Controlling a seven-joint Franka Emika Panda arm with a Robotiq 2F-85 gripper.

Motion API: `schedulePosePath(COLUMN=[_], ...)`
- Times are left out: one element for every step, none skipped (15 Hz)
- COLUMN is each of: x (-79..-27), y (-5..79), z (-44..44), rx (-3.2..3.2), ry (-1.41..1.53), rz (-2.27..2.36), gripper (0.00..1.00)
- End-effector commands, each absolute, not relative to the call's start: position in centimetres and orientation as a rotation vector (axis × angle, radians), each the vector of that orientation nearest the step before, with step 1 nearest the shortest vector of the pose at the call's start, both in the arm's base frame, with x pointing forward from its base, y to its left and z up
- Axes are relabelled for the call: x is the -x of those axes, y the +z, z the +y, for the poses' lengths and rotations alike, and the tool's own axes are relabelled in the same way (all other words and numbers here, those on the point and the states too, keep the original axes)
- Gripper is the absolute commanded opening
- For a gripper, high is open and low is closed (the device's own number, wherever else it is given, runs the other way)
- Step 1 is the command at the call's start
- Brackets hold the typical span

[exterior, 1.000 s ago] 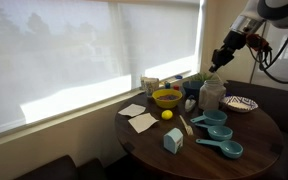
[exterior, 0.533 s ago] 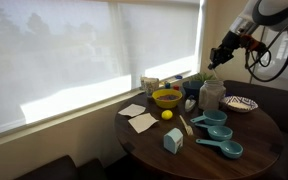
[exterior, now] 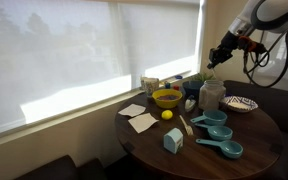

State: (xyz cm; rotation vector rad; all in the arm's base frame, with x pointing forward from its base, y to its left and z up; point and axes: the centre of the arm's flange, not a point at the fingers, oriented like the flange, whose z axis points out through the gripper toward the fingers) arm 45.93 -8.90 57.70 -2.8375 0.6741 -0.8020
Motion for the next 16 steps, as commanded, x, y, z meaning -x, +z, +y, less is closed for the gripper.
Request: schedulePosePath(x=[-45.8,-45.7,-45.7,-45.7,-45.8,-46.0,-46.0,-46.1,-46.2,-46.3,-46.4,-46.5,-46.5,-46.6,-46.6,-46.6], y=[56.9,56.6,56.2,55.8,55.3,54.9,54.5,54.3,54.0,53.8,53.4,53.1,52.7,52.2,51.9,51.5], z=[-9.4,-9.6,-9.8,-9.9,-9.8,-9.7,-9.5,-9.3,-8.9,-8.6,-8.2,-7.9,-7.7,-7.5,-7.4,-7.3], rx=[2.88,2.876,2.869,2.864,2.85,2.836,2.82,2.802,2.783,2.779,2.777,2.785,2.811,2.845,2.856,2.877], ry=[-0.948,-0.975,-0.993,-1.03,-1.052,-1.079,-1.096,-1.112,-1.122,-1.13,-1.131,-1.137,-1.131,-1.142,-1.129,-1.131], rz=[0.716,0.729,0.743,0.757,0.769,0.778,0.788,0.794,0.792,0.792,0.788,0.778,0.772,0.775,0.765,0.768], gripper=[0.03,0.03,0.03,0.03,0.03,0.03,0.03,0.03,0.03,0.03,0.03,0.03,0.03,0.03,0.03,0.03])
